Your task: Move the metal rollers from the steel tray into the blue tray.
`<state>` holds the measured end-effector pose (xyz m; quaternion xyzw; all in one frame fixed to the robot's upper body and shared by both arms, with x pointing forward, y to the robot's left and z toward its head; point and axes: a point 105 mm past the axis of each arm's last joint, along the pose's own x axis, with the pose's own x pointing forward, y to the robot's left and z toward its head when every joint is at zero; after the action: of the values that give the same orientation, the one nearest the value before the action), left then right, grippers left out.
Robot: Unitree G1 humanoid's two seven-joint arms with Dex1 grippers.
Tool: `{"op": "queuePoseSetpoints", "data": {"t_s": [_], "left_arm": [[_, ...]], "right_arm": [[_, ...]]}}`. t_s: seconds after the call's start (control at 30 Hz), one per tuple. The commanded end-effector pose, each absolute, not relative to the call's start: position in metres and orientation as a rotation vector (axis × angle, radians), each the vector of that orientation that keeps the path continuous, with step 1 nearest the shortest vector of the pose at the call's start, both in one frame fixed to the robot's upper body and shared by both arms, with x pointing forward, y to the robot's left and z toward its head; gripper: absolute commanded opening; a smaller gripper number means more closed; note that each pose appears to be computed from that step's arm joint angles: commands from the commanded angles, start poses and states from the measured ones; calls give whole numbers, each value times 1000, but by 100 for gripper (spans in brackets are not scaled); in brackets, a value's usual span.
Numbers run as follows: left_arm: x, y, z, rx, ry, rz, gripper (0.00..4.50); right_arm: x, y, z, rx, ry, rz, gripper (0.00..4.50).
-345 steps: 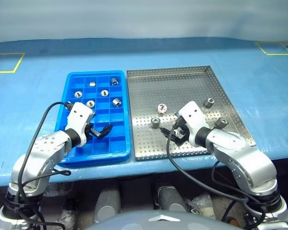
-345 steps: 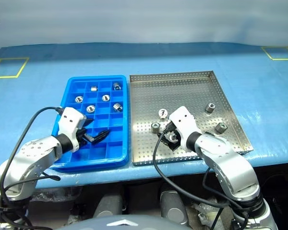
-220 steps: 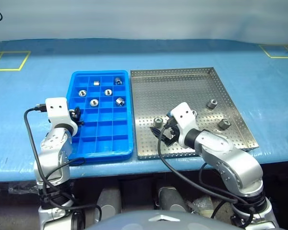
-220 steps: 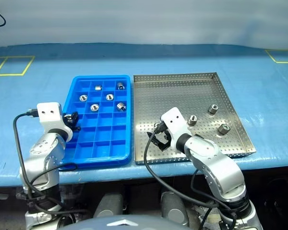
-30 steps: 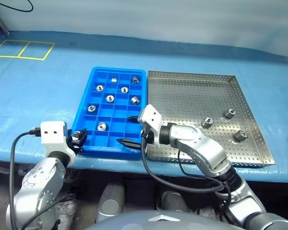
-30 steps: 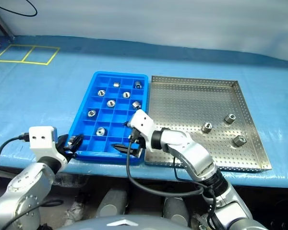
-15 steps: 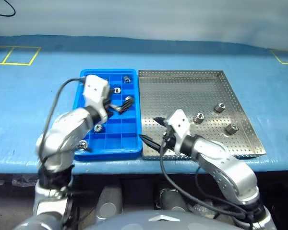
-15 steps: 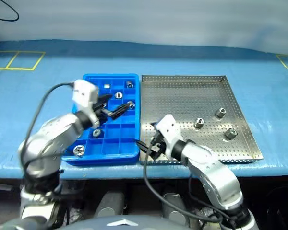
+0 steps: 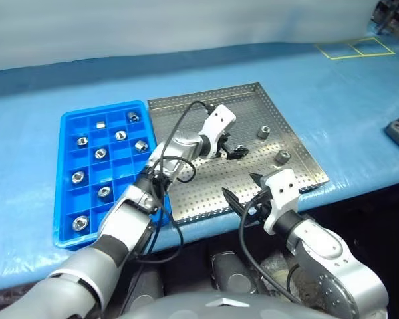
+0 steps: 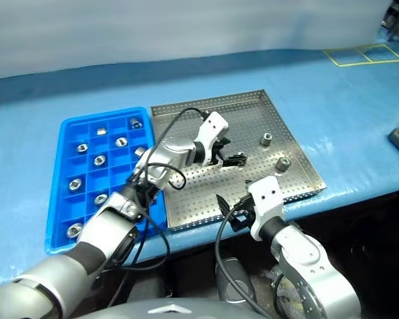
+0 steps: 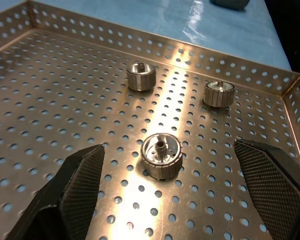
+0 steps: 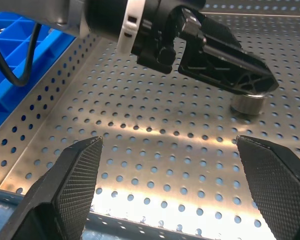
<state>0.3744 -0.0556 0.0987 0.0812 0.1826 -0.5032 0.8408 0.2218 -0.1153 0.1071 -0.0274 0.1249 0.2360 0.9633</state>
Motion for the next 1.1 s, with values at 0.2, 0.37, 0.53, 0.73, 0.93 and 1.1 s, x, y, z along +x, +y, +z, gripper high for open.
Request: {"op": "queuePoseSetpoints", "data": {"t_s": [0.2,0.37,0.53,0.73,0.93,1.1], "left_arm": [[389,-67,95,261,353,-979,448],[402,-57,97,247,326,-876,448],[409,-51,114,156,251,-842,448],[410,-42,113,126,257,-824,448],[407,-29,106,131,282,-813,448],[399,-5,124,125,132,-784,448]], "right_arm": [[220,-117,123,-63,186,448,450],[221,-118,122,-60,187,445,450],[222,-115,121,-57,189,459,450],[225,-113,122,-59,187,478,450],[231,-113,121,-73,191,478,450],[260,-130,110,-43,218,297,450]]}}
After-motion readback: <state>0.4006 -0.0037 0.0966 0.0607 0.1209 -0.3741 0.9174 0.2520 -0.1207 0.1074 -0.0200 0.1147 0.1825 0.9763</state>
